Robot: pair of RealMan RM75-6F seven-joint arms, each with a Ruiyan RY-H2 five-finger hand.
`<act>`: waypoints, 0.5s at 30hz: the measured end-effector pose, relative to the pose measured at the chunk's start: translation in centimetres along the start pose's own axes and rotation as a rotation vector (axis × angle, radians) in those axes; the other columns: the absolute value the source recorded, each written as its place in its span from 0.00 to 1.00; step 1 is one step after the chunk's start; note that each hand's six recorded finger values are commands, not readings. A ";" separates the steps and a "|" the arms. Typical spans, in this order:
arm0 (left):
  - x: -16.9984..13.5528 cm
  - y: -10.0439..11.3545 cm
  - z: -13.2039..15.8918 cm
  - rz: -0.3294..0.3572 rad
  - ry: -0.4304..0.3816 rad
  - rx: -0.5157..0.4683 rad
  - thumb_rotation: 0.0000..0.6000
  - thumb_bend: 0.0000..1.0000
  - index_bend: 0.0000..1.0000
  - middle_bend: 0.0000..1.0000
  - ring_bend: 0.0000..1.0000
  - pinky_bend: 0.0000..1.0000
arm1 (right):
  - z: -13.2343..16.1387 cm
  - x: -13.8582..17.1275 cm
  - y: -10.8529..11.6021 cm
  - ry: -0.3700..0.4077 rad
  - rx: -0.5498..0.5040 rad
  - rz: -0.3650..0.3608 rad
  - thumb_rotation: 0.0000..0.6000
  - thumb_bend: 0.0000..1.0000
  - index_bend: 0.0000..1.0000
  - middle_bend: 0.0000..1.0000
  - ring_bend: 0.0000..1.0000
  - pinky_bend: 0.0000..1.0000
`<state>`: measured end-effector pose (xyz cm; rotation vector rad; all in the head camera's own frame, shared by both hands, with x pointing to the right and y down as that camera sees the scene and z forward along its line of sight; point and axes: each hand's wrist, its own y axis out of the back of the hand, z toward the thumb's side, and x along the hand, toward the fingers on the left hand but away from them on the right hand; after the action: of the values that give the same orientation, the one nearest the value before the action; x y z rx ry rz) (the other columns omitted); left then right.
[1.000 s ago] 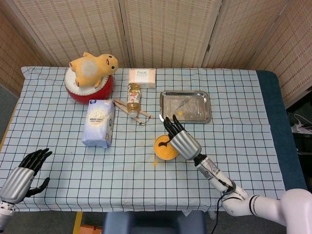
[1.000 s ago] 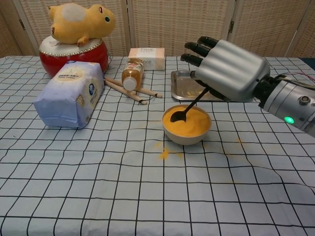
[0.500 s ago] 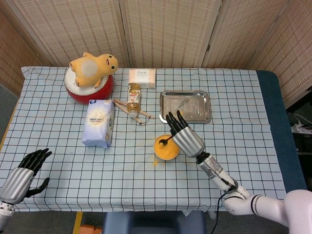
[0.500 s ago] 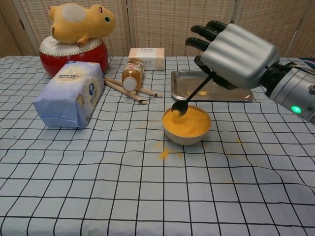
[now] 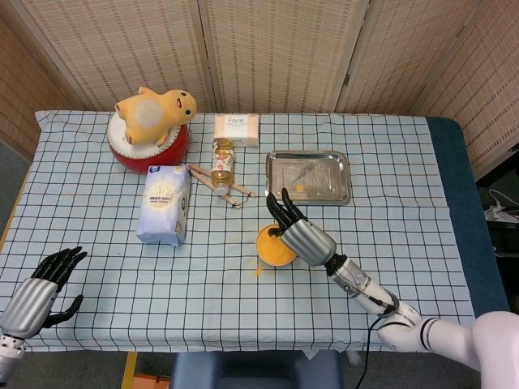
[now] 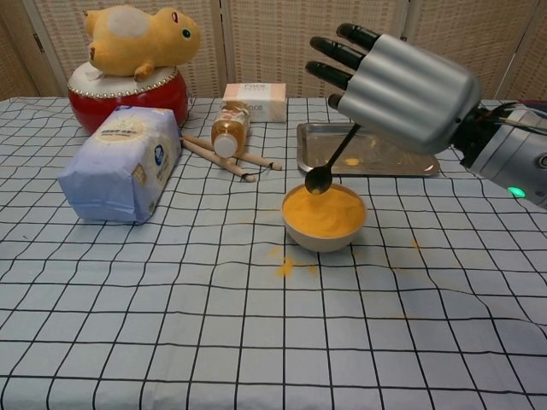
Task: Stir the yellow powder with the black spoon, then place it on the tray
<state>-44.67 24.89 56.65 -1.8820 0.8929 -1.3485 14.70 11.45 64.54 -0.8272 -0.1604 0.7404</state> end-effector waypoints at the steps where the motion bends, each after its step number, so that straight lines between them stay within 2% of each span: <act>1: 0.0 0.0 0.0 -0.001 0.000 0.000 1.00 0.43 0.00 0.00 0.00 0.09 | 0.0 0.0 0.1 0.006 0.023 -0.007 1.00 0.38 0.87 0.12 0.00 0.13; 5: 0.0 0.0 0.1 -0.001 -0.002 0.000 1.00 0.43 0.00 0.00 0.00 0.09 | -0.1 -0.1 0.8 0.037 0.103 -0.032 1.00 0.38 0.87 0.12 0.00 0.13; 8: -0.1 0.0 0.1 0.000 -0.003 0.001 1.00 0.43 0.00 0.00 0.00 0.09 | -0.1 -0.2 1.3 0.056 0.125 -0.042 1.00 0.37 0.87 0.12 0.00 0.14; 11: -0.2 0.0 0.2 0.001 -0.008 0.001 1.00 0.43 0.00 0.00 0.00 0.09 | -0.2 -0.1 1.6 0.050 0.103 -0.035 1.00 0.38 0.87 0.12 0.00 0.14; 15: -0.3 0.0 0.3 0.002 -0.011 0.000 1.00 0.43 0.00 0.00 0.00 0.09 | -0.4 0.2 1.0 0.017 0.026 0.012 1.00 0.38 0.87 0.12 0.00 0.14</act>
<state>-44.49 25.15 56.41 -1.8862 0.8884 -1.3355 14.51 11.77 63.50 -0.8099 -0.1304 0.7453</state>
